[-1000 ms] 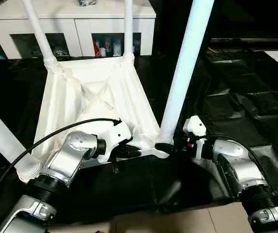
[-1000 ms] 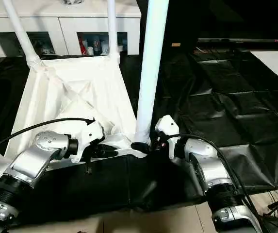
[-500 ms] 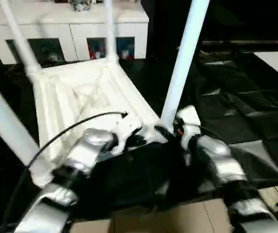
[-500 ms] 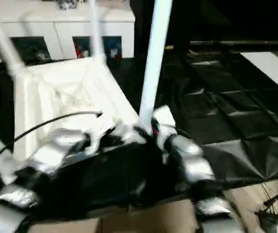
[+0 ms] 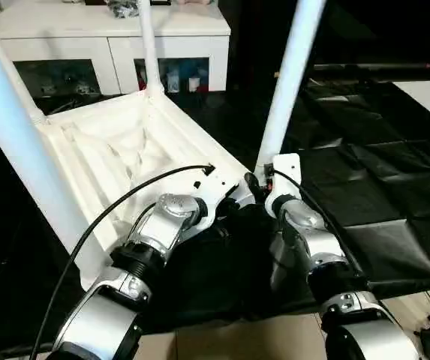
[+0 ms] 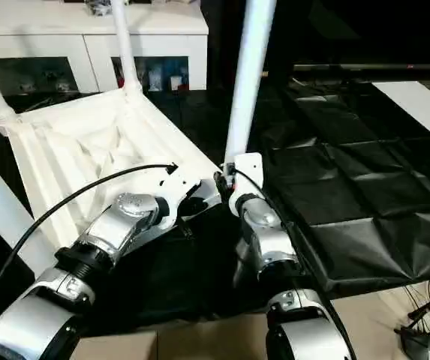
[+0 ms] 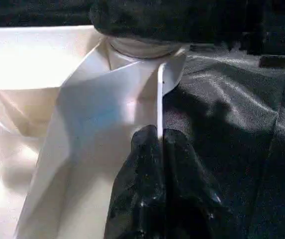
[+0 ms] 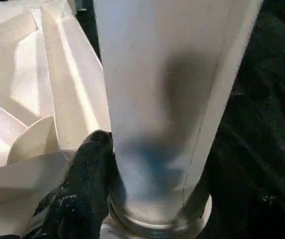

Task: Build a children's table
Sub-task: Rotate leg to tighten

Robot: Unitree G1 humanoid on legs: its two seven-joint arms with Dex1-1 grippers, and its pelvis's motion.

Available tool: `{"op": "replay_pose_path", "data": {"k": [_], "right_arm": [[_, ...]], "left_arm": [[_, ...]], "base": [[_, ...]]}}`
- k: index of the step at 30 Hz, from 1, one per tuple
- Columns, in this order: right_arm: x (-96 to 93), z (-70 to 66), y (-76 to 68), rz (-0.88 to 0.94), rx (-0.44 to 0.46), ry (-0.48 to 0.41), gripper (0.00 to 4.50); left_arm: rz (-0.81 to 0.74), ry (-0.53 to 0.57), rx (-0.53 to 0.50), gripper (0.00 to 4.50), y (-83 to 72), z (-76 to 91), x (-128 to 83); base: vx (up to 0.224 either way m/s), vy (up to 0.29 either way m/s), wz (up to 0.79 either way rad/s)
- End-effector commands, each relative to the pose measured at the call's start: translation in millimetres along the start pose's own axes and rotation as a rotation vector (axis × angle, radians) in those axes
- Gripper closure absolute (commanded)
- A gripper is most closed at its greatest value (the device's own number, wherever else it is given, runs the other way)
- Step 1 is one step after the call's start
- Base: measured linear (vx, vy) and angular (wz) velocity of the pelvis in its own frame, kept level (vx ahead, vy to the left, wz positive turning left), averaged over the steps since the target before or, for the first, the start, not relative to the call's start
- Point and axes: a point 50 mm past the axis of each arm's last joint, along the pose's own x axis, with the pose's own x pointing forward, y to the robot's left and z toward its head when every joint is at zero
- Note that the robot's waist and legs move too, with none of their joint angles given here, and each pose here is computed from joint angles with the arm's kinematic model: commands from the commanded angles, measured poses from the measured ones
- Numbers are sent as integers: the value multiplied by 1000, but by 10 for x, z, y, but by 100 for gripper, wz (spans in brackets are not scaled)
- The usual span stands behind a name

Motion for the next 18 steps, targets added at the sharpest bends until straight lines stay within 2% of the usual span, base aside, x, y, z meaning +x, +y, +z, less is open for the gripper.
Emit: {"op": "replay_pose_path", "data": {"k": [1, 3, 6, 8, 13, 14, 18], "right_arm": [[-7, -98, 207, 112, 48, 27, 139], [-8, -75, 200, 121, 37, 15, 124], [-11, -29, 106, 118, -38, -10, 88], [-38, 17, -14, 167, -129, -34, 88], [-118, 77, -180, 284, -181, -59, 88], [-193, 111, -269, 382, -188, -65, 88], [-308, 133, -349, 508, -225, -64, 88]], "left_arm": [[-50, 10, -3, 450, -98, -86, 40], [-67, 6, 13, 450, -104, -88, 29], [-98, 4, 28, 450, -104, -114, -13], [-135, 0, 53, 450, -92, -140, -73], [-205, -31, 87, 450, -83, -159, -176], [-267, -56, 108, 450, -96, -171, -259], [-332, -76, 119, 450, -107, -182, -365]], "base": [[0, 0, 0], [0, 0, 0], [0, 0, 0], [0, 0, 0], [0, 0, 0], [0, 0, 0], [0, 0, 0]]}}
